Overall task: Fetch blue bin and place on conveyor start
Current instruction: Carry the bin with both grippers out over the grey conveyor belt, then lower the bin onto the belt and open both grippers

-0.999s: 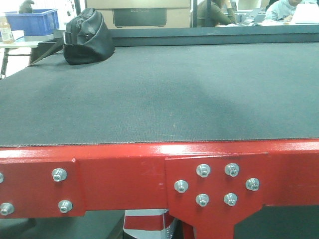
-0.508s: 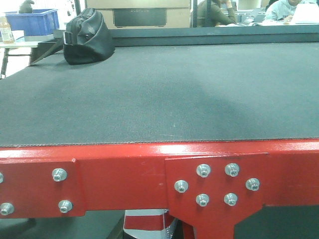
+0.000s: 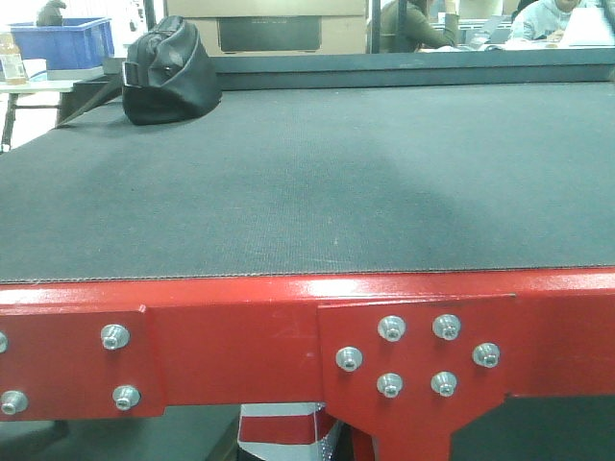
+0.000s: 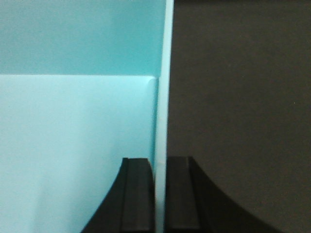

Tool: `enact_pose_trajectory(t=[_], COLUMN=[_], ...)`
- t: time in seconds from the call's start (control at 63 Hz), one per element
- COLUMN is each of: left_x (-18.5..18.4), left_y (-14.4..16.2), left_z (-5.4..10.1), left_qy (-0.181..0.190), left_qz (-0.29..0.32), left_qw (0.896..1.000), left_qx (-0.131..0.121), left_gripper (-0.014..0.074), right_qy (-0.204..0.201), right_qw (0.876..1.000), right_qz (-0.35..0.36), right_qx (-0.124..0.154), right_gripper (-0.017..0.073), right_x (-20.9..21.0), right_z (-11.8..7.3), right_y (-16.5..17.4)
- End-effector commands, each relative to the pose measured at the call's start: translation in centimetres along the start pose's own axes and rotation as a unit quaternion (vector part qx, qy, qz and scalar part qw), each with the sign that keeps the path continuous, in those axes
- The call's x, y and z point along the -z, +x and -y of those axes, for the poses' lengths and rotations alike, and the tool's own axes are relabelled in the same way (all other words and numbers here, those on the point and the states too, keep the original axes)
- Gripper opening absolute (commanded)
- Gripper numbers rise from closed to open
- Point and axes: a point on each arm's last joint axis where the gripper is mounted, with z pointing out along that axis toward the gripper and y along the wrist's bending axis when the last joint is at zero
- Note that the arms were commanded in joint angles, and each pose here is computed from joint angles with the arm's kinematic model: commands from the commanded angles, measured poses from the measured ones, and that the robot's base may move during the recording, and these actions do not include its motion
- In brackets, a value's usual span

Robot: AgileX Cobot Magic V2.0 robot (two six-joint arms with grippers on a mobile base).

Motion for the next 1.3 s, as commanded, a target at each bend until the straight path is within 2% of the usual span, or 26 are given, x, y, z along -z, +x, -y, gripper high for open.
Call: enact_pose_trajectory(t=[0.0, 0.079, 0.143, 0.222, 0.317, 0.397, 0.476, 0.698, 0.904, 1.126, 1.206, 1.237, 1.285], left_x=[-2.4, -4.7, -6.8, -8.9, -11.2, -12.6, -13.7, -16.8, -19.3, -20.2, -20.2, -20.2, -20.2], left_y=[0.7, 1.5, 2.5, 3.6, 5.1, 6.5, 7.9, 10.7, 12.2, 12.7, 12.6, 12.6, 12.7], left_z=[1.4, 1.3, 1.1, 0.8, -0.2, -0.7, -0.7, -0.1, 0.4, 0.6, 0.6, 0.6, 0.6], left_qy=[0.027, 0.025, 0.039, 0.056, 0.060, 0.055, 0.056, 0.072, 0.074, 0.076, 0.076, 0.076, 0.075], left_qz=[-0.009, -0.026, -0.040, -0.047, -0.052, -0.061, -0.061, -0.062, -0.075, -0.073, -0.071, -0.071, -0.073], left_qw=[1.000, 0.999, 0.998, 0.997, 0.996, 0.995, 0.996, 0.995, 0.994, 0.994, 0.994, 0.994, 0.994], left_qx=[0.000, 0.003, 0.017, 0.037, 0.050, 0.048, 0.037, 0.029, 0.024, 0.019, 0.018, 0.018, 0.018], left_gripper=[-0.0111, -0.0111, -0.0111, -0.0111, -0.0111, -0.0111, -0.0111, -0.0111, -0.0111, -0.0104, -0.0018, 0.0032, 0.0153], right_qy=[-0.045, -0.040, -0.033, -0.031, -0.033, -0.035, -0.032, -0.029, -0.024, -0.019, -0.014, -0.010, -0.002], right_qw=[0.999, 0.999, 0.999, 0.999, 0.999, 0.999, 0.999, 0.996, 0.994, 0.993, 0.993, 0.992, 0.991], right_qz=[0.027, 0.020, 0.004, -0.007, -0.016, -0.020, -0.035, -0.081, -0.108, -0.114, -0.114, -0.117, -0.124], right_qx=[-0.002, -0.010, -0.017, -0.013, -0.012, -0.008, -0.003, 0.004, 0.009, -0.006, -0.025, -0.037, -0.051], right_gripper=[-0.0163, -0.0163, -0.0165, -0.0165, -0.0165, -0.0165, -0.0165, -0.0165, -0.0165, -0.0164, -0.0087, -0.0009, 0.0117], right_x=[-1.6, -3.6, -5.6, -7.6, -10.3, -12.5, -14.6, -19.2, -21.4, -22.0, -22.1, -22.1, -22.2], right_z=[-1.6, -1.7, -1.7, -2.0, -2.1, -2.1, -2.1, -2.5, -2.5, -2.1, -1.6, -1.4, -0.9], right_y=[-0.3, 0.1, 0.9, 1.8, 3.2, 4.3, 5.7, 9.4, 11.3, 11.5, 11.4, 11.4, 11.4])
